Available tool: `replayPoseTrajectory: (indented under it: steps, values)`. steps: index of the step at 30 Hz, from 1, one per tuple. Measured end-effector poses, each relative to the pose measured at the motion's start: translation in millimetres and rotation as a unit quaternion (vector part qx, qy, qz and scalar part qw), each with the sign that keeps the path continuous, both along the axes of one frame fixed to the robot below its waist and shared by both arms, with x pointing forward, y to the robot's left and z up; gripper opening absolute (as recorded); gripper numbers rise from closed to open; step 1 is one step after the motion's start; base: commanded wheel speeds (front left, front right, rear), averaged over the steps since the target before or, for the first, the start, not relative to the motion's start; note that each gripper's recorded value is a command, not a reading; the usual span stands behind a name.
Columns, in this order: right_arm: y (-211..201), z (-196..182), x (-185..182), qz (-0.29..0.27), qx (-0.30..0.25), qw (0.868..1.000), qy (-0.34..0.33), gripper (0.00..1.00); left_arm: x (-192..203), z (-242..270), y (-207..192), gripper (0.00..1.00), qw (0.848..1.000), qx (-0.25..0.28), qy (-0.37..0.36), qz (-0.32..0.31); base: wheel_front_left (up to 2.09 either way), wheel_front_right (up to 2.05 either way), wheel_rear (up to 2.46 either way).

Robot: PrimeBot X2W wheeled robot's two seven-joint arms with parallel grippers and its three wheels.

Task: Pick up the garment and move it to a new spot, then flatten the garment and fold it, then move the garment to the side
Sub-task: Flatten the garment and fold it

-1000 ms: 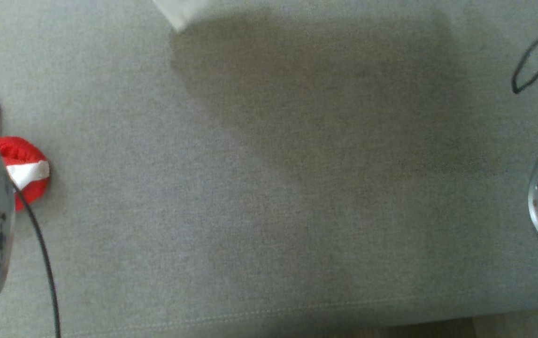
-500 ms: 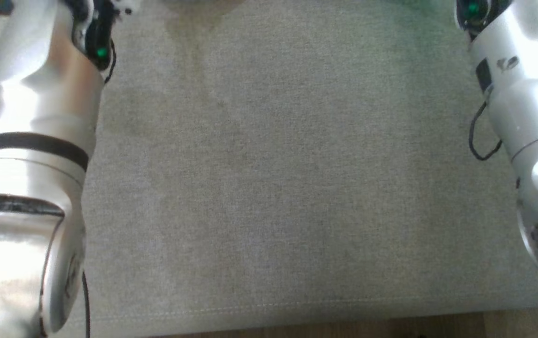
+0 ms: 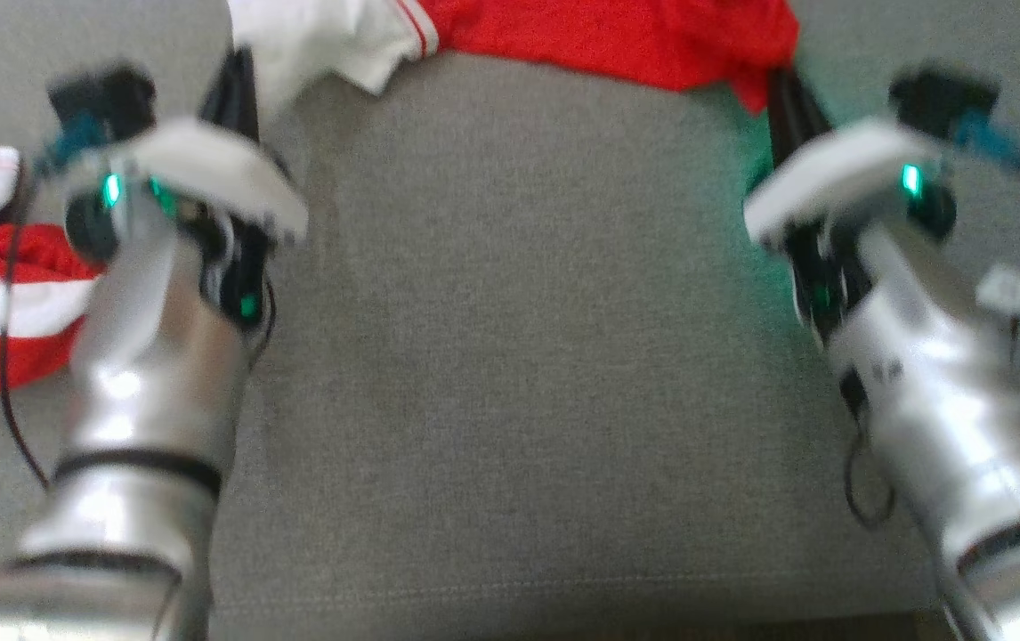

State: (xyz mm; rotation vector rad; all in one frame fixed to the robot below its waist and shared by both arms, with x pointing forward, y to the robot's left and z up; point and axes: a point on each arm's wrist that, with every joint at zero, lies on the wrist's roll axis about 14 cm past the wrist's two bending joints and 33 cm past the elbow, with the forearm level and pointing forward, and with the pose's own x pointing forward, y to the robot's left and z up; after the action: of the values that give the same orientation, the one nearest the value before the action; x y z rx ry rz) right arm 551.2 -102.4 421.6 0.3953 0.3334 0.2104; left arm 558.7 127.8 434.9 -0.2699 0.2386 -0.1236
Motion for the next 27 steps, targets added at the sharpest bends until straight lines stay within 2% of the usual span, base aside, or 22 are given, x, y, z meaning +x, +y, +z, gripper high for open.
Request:
replayPoseTrajectory:
  steps: [8, 13, 22, 27]
  values:
    - [-23.1, -7.5, -76.6, -0.014, 0.043, 0.999, 0.021, 0.0, -77.0, -1.5, 23.2, 0.0, 1.0, -0.003, -0.019, 0.025, 0.0, 0.0, 0.0]
    - [-34.3, -9.1, -118.1, -0.03, 0.076, 0.996, 0.034, 0.0, -122.7, 7.0, 21.7, 0.0, 0.999, 0.0, -0.036, 0.019, 0.0, 0.0, 0.0]
    - [-58.1, -23.9, -180.4, -0.052, 0.082, 0.993, 0.064, 0.0, -208.7, 19.8, 27.0, 0.0, 0.999, 0.006, -0.004, 0.031, 0.0, 0.0, 0.0]
    - [-73.0, -27.3, -200.7, -0.062, 0.065, 0.993, 0.073, 0.0, -237.2, 25.6, 28.1, 0.0, 0.999, 0.007, 0.014, 0.034, 0.0, 0.0, 0.0]
